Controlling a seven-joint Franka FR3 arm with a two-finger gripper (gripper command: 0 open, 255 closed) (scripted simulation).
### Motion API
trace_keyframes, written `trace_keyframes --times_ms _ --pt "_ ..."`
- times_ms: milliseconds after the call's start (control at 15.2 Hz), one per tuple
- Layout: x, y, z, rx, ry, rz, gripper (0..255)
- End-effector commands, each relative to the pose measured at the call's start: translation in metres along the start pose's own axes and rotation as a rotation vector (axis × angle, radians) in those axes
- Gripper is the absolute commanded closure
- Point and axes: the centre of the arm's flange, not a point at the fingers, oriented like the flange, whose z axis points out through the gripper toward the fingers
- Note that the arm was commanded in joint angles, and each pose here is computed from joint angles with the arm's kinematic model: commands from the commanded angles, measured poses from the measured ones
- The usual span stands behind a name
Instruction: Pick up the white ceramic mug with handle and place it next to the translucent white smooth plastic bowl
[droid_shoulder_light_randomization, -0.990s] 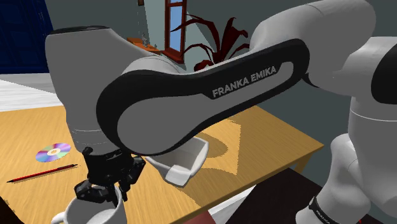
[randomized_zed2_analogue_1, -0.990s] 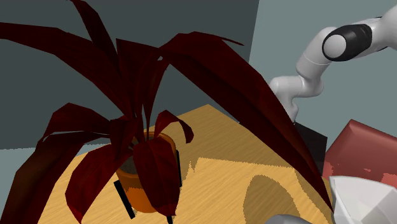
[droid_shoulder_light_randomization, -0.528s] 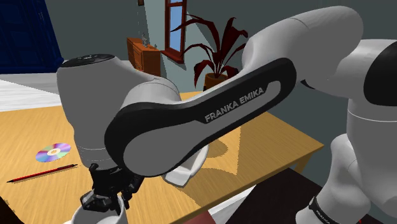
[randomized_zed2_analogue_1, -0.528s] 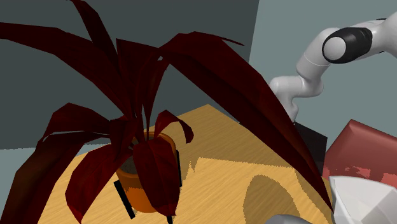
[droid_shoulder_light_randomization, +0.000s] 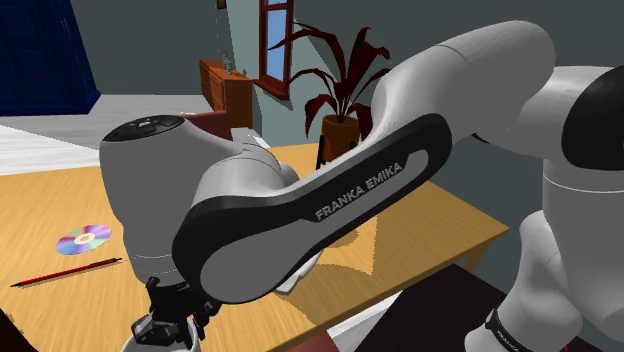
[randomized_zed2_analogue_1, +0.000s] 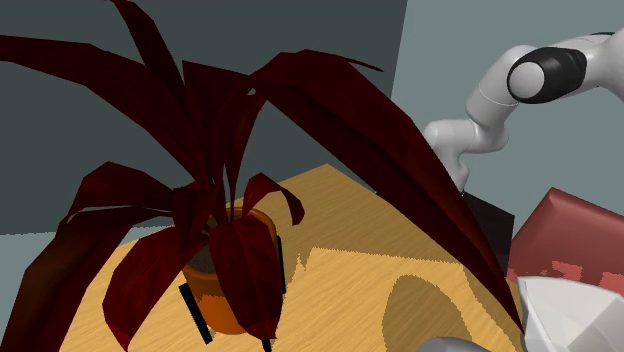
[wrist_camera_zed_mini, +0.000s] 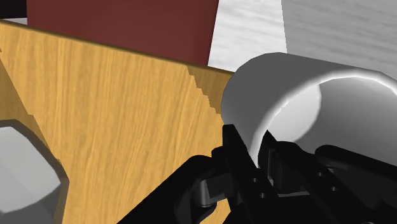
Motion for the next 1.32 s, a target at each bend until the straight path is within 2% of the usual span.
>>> trace_keyframes --times_ms 0,198,264,594,858,1254 --pt "0.000 0.000 0.000 0.001 0.001 0.000 255" --pt "0.000 0.000 0.000 0.001 0.001 0.000 255" --pt "0.000 0.000 0.000 0.001 0.001 0.000 0" --pt "0.000 0.000 0.000 0.001 0.001 0.000 0" --pt "0.000 0.000 -0.050 0.001 0.001 0.000 0" --pt "0.000 0.000 -0.050 0.001 0.001 0.000 0"
